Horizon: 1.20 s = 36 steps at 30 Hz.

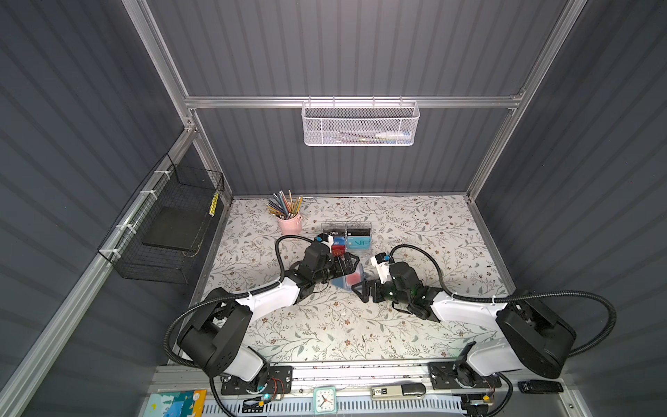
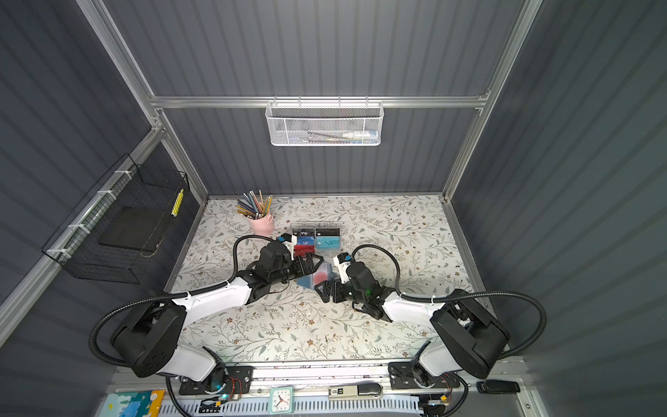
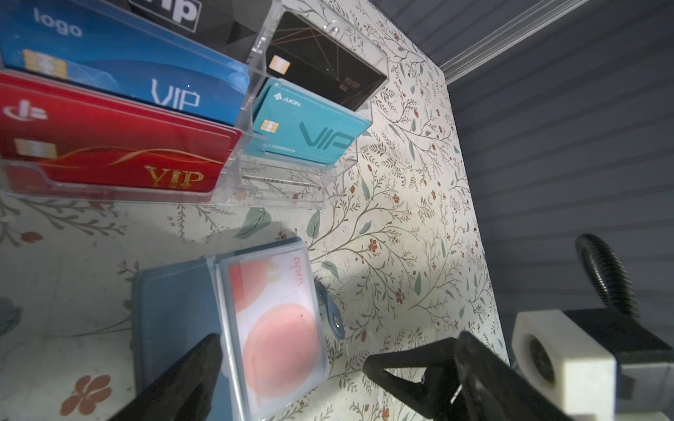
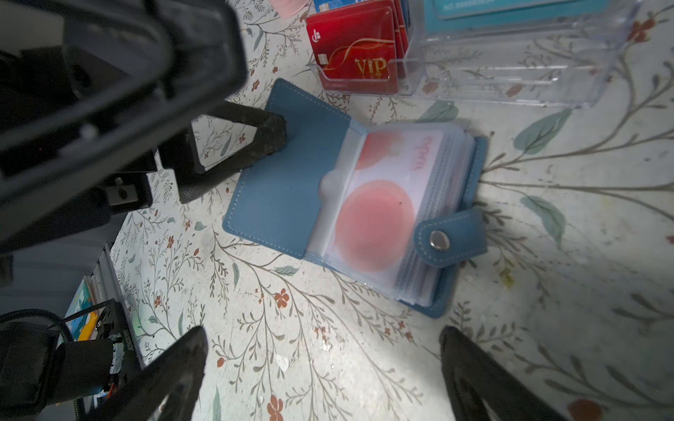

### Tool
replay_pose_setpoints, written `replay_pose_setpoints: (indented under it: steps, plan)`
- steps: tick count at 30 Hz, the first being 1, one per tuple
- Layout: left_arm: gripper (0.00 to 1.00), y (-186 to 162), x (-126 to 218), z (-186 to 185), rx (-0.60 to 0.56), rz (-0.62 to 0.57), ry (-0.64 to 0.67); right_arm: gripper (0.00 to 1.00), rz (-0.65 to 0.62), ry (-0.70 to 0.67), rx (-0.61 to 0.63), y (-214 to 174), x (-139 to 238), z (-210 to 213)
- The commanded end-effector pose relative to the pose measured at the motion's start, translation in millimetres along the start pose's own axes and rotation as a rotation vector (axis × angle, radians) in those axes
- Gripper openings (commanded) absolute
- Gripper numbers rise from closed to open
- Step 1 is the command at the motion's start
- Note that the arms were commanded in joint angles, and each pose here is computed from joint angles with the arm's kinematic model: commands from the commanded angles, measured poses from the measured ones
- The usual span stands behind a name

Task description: Take the credit cards out of the card holder

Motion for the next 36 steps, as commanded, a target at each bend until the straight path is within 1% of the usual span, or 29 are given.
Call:
replay_pose_setpoints:
  steps: [1,7,13,24,30,36]
  plan:
    - [1.0,-1.0,-2.2,8.2,0.031,-0.03,0.006,0.99,-0.035,0.037,0.021,11.8,-4.8,7.2]
    - [1.0,-5.7,-7.6,21.5,0.038,-0.018,0.058,0.99,-0.029,0.035,0.035,14.9,-11.4,7.6]
    - [1.0,-7.5,-11.3,33.0,0.06,-0.026,0.081,0.99,-0.018,0.044,0.038,18.9,-19.0,8.6]
    - [1.0,-9.9,-12.1,51.8,0.101,-0.032,0.095,0.99,0.007,0.053,0.038,18.7,-27.8,9.5]
    - [1.0,-11.6,-12.4,57.5,0.106,-0.028,0.101,0.99,0.021,0.054,0.046,15.1,-32.3,11.7]
    - [1.0,-13.8,-12.2,64.0,0.118,-0.03,0.105,0.99,0.02,0.04,0.076,16.3,-30.2,17.3]
Point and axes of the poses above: each gripper's point midway between its finger pads, its own x axis back along the fingers, its own z axis along the line the jaws close on, y = z × x, the point moved 9 cm from there along x, back along the fingers, and after that the axes turned 9 degrees about x, right-handed, at the moved point
